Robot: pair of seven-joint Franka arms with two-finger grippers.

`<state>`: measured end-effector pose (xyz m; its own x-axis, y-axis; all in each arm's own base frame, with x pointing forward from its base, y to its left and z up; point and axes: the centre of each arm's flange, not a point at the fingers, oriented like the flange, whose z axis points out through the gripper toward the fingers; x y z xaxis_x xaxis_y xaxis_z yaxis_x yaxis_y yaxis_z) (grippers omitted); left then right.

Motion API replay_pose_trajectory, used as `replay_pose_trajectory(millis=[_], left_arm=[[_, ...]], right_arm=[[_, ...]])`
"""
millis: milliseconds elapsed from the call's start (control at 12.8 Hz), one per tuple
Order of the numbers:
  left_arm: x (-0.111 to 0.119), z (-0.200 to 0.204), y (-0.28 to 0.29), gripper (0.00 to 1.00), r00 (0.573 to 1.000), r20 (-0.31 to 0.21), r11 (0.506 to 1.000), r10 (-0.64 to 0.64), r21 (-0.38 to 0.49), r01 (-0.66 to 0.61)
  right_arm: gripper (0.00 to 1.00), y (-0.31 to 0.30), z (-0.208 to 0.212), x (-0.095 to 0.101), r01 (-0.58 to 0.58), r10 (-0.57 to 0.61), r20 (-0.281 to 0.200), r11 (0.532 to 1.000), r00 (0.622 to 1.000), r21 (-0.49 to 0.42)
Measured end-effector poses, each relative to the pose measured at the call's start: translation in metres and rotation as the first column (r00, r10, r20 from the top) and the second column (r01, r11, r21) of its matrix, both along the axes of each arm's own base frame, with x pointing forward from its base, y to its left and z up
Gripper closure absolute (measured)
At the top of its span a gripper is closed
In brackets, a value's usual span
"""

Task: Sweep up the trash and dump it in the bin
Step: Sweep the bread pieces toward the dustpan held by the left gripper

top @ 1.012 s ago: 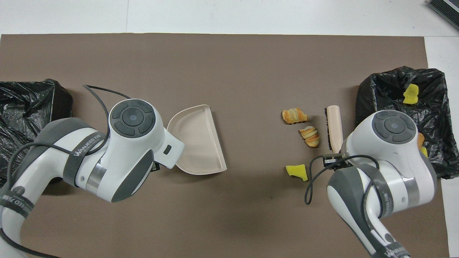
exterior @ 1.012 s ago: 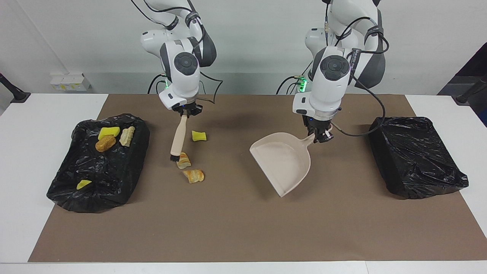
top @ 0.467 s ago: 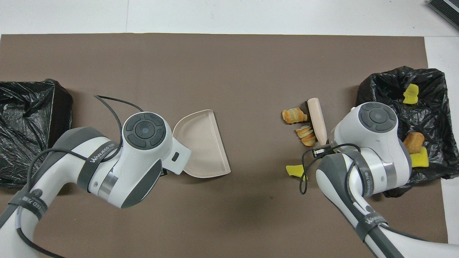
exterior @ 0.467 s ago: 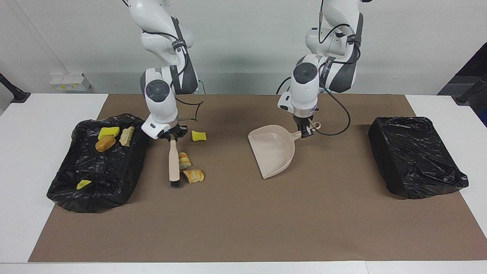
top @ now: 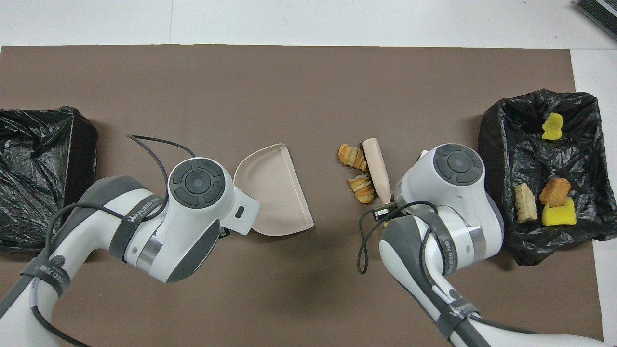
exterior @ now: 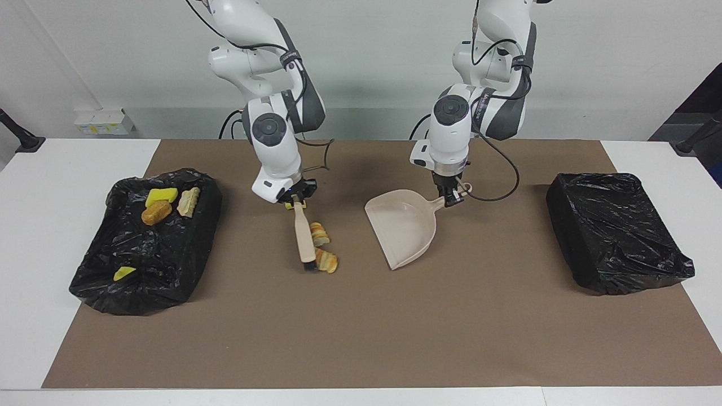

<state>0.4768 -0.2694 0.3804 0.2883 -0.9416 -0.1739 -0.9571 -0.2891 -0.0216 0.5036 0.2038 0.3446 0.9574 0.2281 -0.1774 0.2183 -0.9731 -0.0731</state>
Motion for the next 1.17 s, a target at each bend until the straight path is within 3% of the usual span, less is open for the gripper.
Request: replay_pose_trajectory(millis=[311,778,934,1168], left_arm=[[-0.001,0.000,-0.001,0.69,1.000,0.005,1.000,0.017,-0.001,-0.017],[-0.001,-0.001,-0.001,0.69,1.000,0.007,1.000,0.026,-0.001,-0.026],[-0.001,-0.001,-0.001,0.69,1.000,0.007,1.000,0.028,-0.001,-0.028],[-0.001,-0.001,-0.001,0.69,1.000,0.008,1.000,0.029,-0.001,-0.029]], right_arm=[[0.74,0.073,-0.012,-0.012,0.049,-0.049,0.013,0.998,0.999,0.030],[0.74,0.151,0.000,-0.043,0.043,-0.039,-0.029,0.986,0.999,0.163],[0.74,0.161,0.015,-0.046,0.035,-0.029,-0.037,0.982,0.999,0.183],[0.74,0.141,0.043,-0.039,0.058,-0.043,-0.088,0.983,0.995,0.176]])
